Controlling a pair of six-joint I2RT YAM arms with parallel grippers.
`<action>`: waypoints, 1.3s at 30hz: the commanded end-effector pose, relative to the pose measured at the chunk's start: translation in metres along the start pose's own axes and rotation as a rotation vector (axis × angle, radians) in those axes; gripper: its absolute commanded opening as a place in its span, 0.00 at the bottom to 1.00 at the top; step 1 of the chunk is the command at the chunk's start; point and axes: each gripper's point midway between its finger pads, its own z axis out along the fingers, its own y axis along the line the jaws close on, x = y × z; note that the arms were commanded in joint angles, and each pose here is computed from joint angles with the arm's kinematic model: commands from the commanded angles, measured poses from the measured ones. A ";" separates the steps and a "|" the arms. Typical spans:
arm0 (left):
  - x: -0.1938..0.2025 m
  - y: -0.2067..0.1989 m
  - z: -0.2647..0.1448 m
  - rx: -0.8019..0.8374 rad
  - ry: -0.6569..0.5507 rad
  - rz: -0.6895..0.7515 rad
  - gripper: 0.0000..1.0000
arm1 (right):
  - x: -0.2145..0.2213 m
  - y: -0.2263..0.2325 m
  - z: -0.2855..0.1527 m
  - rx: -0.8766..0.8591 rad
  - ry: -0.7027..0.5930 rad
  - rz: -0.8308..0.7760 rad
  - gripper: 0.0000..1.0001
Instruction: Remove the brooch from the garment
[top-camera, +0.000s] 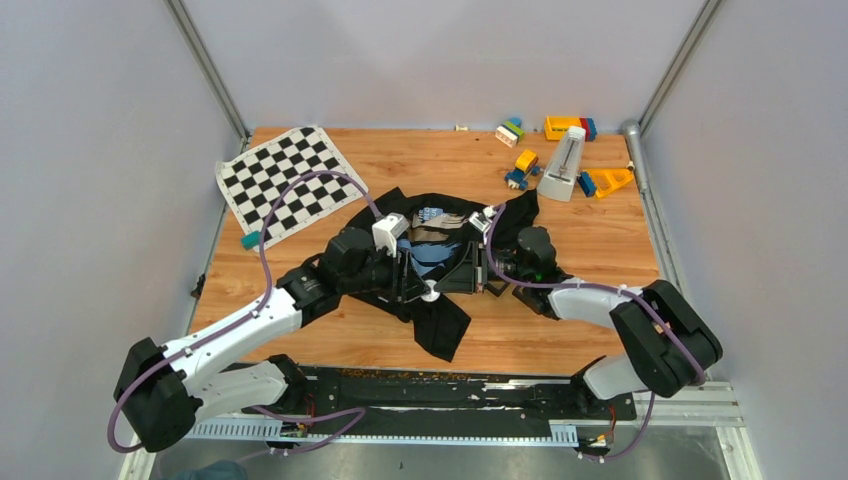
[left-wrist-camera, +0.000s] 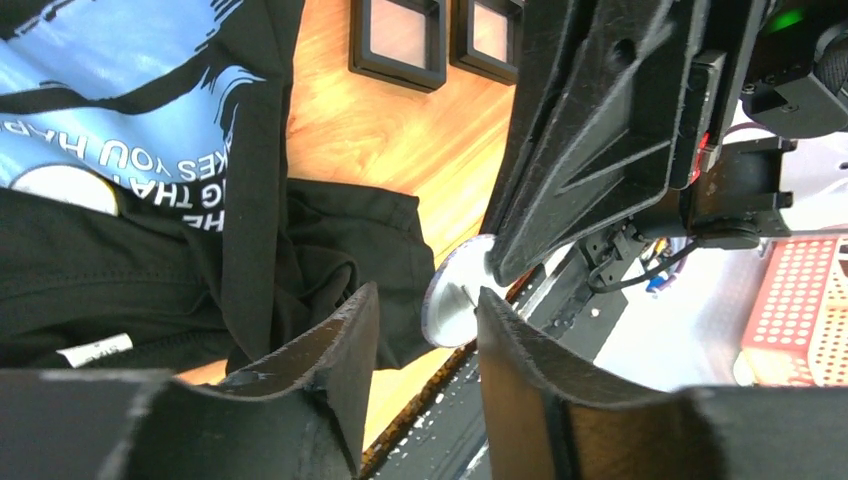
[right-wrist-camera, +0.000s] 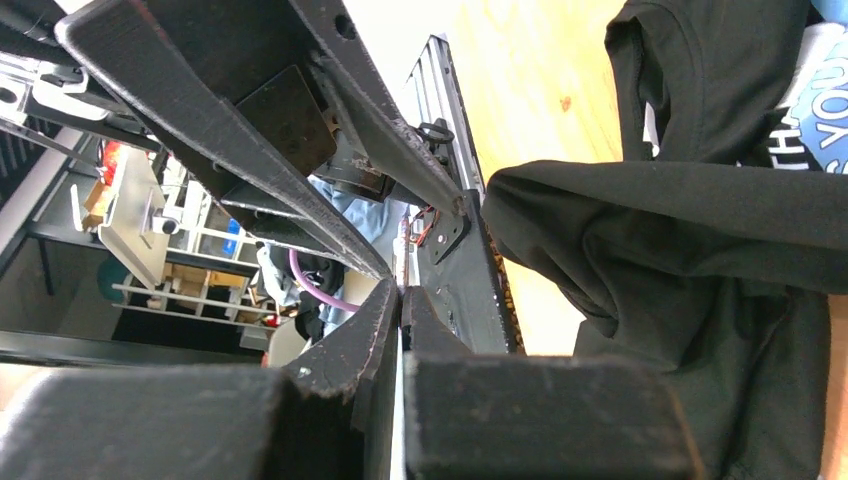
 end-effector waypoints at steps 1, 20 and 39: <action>-0.008 -0.015 -0.008 0.066 -0.042 -0.033 0.53 | -0.017 0.019 0.000 -0.024 -0.052 -0.145 0.00; -0.022 -0.043 -0.025 0.464 -0.217 -0.229 0.39 | -0.015 0.031 -0.005 -0.061 -0.067 -0.201 0.00; -0.027 -0.035 -0.029 0.481 -0.247 -0.258 0.04 | -0.013 0.031 -0.005 -0.075 -0.054 -0.192 0.00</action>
